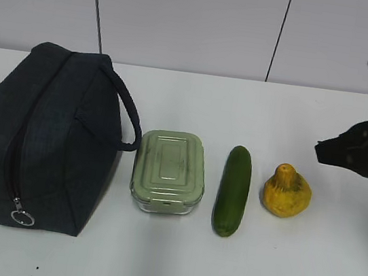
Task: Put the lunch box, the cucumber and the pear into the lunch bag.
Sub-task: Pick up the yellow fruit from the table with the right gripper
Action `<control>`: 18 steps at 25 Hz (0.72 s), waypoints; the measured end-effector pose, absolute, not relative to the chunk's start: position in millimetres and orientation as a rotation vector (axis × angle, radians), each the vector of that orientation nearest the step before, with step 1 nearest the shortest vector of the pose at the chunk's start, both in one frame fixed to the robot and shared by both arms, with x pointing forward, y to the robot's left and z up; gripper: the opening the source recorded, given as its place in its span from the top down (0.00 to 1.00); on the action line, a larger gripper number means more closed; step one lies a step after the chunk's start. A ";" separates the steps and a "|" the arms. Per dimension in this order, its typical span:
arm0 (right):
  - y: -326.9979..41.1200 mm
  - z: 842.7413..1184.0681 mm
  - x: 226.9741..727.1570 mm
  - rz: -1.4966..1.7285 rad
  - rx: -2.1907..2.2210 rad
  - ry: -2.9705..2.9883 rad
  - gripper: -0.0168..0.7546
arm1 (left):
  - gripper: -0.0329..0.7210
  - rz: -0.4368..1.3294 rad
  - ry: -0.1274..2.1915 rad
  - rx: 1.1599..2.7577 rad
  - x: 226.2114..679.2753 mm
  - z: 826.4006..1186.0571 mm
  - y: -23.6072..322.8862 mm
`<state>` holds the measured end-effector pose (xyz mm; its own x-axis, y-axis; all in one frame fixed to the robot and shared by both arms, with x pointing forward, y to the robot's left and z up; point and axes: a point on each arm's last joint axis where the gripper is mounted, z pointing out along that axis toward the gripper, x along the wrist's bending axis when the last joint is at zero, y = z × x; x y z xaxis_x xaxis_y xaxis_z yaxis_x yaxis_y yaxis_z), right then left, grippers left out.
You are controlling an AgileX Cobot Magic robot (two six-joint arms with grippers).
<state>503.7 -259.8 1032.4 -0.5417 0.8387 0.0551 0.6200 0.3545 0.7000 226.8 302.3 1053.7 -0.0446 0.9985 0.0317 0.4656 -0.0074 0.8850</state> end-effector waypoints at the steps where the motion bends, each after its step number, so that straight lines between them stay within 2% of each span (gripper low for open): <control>1: -258.5 1027.1 512.0 0.984 1.306 2.348 0.47 | 0.38 0.994 1.589 1.549 226.8 1053.7 302.3; 9: -253.4 1026.7 562.2 0.992 1.389 2.457 0.43 | 0.38 0.994 1.589 1.549 226.8 1053.7 302.3; 18: -242.0 1056.1 586.9 0.620 1.577 2.492 0.43 | 0.38 0.994 1.589 1.549 226.8 1053.7 302.3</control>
<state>586.9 -242.0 1056.1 -0.4464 0.8882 0.1087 0.8355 0.3702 0.4060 226.8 302.3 1053.7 -0.0446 0.9985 0.0317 0.4656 -0.0074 0.8850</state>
